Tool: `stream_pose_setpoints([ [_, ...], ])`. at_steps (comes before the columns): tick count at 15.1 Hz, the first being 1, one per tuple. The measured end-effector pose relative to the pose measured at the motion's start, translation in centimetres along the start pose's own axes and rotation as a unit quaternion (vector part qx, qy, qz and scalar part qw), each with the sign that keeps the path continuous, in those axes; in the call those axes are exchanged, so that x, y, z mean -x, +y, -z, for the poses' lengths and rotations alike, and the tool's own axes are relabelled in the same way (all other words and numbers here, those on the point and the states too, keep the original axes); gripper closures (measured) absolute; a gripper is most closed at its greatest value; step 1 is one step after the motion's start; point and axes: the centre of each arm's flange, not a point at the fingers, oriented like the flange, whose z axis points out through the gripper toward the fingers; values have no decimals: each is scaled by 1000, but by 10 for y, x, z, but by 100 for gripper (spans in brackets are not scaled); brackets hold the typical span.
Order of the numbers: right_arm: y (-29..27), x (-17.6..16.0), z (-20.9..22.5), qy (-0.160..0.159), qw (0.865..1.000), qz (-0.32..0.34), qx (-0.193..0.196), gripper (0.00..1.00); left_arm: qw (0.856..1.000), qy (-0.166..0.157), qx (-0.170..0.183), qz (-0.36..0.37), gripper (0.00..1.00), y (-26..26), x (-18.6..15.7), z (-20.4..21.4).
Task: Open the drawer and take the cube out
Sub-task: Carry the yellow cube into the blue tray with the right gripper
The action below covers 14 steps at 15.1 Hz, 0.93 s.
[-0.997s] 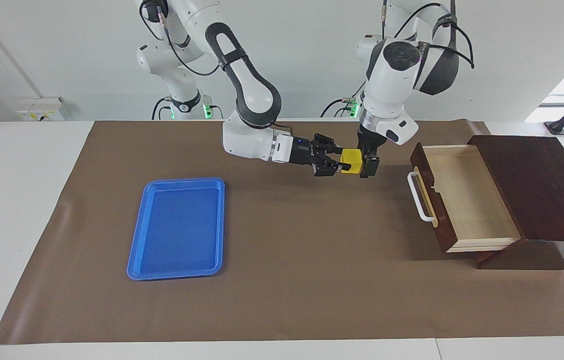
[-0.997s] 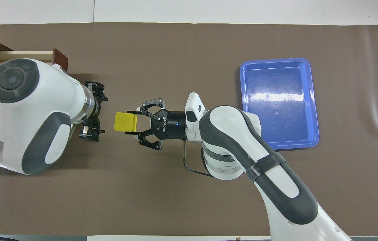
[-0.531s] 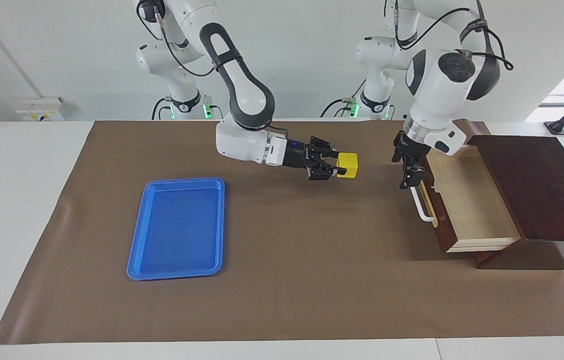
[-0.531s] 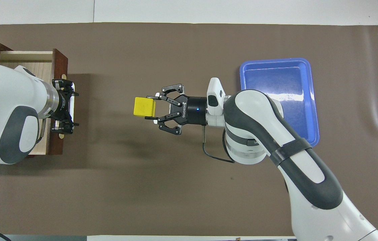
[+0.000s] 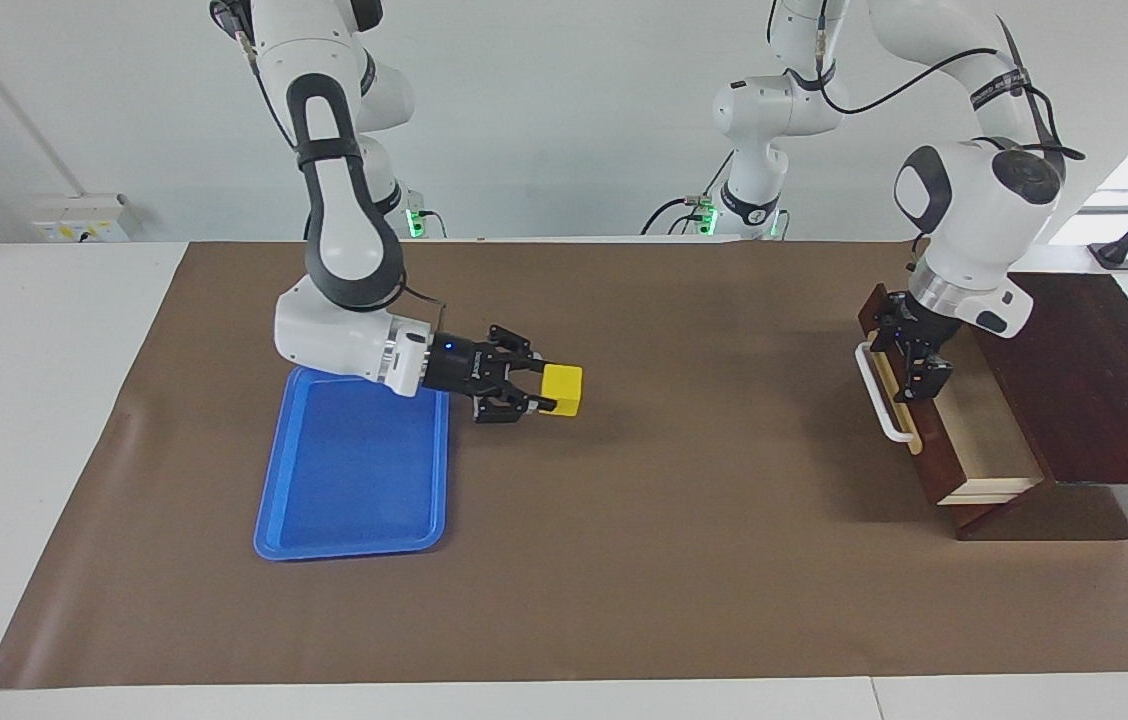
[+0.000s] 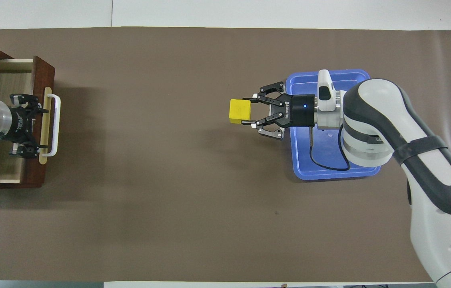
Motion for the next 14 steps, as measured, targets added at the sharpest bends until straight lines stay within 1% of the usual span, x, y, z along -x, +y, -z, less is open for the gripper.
stream_pose_setpoints([
  [3,7,33,48,-18,1000,-15,5,44,1000,8,12,-7,0,-7,-58,2],
  [4,8,43,63,-25,999,-20,8,44,1000,8,15,-13,0,-8,-68,3],
  [6,7,61,87,-32,999,-20,3,44,1000,7,19,-21,0,-2,-67,14],
  [7,5,69,97,-33,999,-16,1,44,999,8,20,-26,0,6,-67,27],
  [9,-2,91,115,-32,999,-5,-2,44,998,6,16,-57,0,19,-64,71],
  [10,-7,105,121,-32,999,4,-2,44,996,3,8,-92,0,22,-56,91],
  [12,-19,132,133,-33,999,23,1,44,982,-7,-15,-188,0,23,-29,117],
  [13,-26,143,139,-33,999,28,0,44,971,-15,-29,-239,0,22,-16,125],
  [14,-32,153,142,-32,999,32,-1,44,956,-23,-43,-291,0,19,-5,130],
])
